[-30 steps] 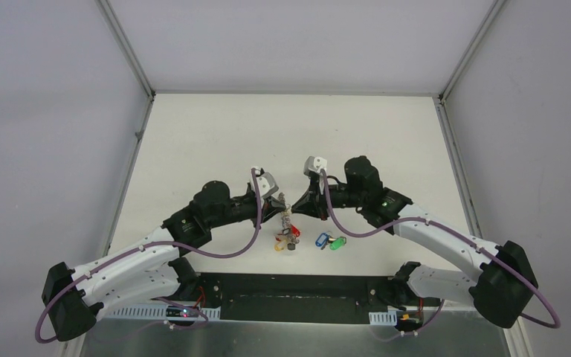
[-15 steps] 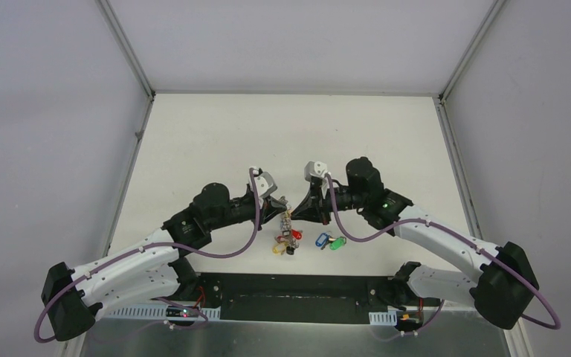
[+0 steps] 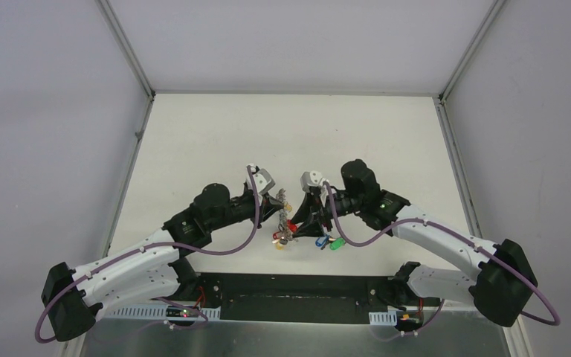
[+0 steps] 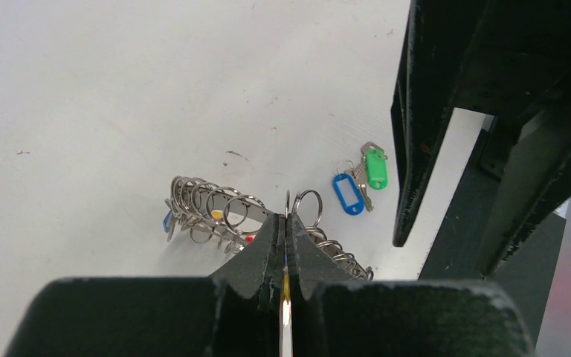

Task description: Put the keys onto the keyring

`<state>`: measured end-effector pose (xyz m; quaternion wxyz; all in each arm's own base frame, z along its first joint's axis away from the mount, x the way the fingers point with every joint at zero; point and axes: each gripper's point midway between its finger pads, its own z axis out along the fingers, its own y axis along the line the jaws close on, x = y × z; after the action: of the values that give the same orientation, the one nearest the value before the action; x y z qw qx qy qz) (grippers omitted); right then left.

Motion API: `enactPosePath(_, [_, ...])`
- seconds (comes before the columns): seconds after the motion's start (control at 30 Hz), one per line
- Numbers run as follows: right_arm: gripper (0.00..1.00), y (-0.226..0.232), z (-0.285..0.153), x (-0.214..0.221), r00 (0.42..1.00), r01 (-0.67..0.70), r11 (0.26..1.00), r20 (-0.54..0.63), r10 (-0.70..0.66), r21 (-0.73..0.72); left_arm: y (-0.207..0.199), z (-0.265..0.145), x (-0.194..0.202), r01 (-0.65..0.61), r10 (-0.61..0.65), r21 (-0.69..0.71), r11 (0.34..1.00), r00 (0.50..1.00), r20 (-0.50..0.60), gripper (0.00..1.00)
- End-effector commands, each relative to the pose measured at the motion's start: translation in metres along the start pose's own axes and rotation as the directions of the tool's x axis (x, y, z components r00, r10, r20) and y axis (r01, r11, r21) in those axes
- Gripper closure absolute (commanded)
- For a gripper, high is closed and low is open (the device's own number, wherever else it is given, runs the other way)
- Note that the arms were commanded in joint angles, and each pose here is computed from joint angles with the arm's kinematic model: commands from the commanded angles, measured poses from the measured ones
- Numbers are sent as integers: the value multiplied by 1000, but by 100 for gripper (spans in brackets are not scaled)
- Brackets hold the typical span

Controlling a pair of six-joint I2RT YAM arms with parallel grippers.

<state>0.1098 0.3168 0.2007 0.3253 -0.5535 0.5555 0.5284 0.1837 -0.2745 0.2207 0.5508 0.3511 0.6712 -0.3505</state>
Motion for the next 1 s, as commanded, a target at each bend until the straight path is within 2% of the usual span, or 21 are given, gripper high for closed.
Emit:
enactPosePath(0.0, [55, 17, -2, -8, 997, 74, 993, -4, -75, -92, 1, -4, -31, 9, -7, -19, 1000, 992, 122, 100])
enactPosePath(0.17, [53, 11, -7, -14, 996, 92, 995, -4, -92, -23, -2, -7, -31, -29, 29, -1, 1000, 991, 128, 100])
enactPosePath(0.47, [45, -26, -21, -26, 997, 5, 974, 73, -23, 228, -14, -21, -41, -243, 225, 54, 969, 947, 228, 100])
enactPosePath(0.63, [43, -45, -35, -26, 985, -126, 940, 152, 81, 318, -17, -30, -53, -290, 262, 35, 957, 906, 332, 100])
enactPosePath(0.8, [43, -66, -52, -7, 949, -303, 861, 211, 233, 410, -22, -37, -63, -301, 261, 34, 953, 873, 413, 100])
enactPosePath(0.97, [41, -68, -65, 6, 936, -340, 817, 250, 248, 466, -26, -40, -65, -312, 258, 42, 949, 847, 465, 100])
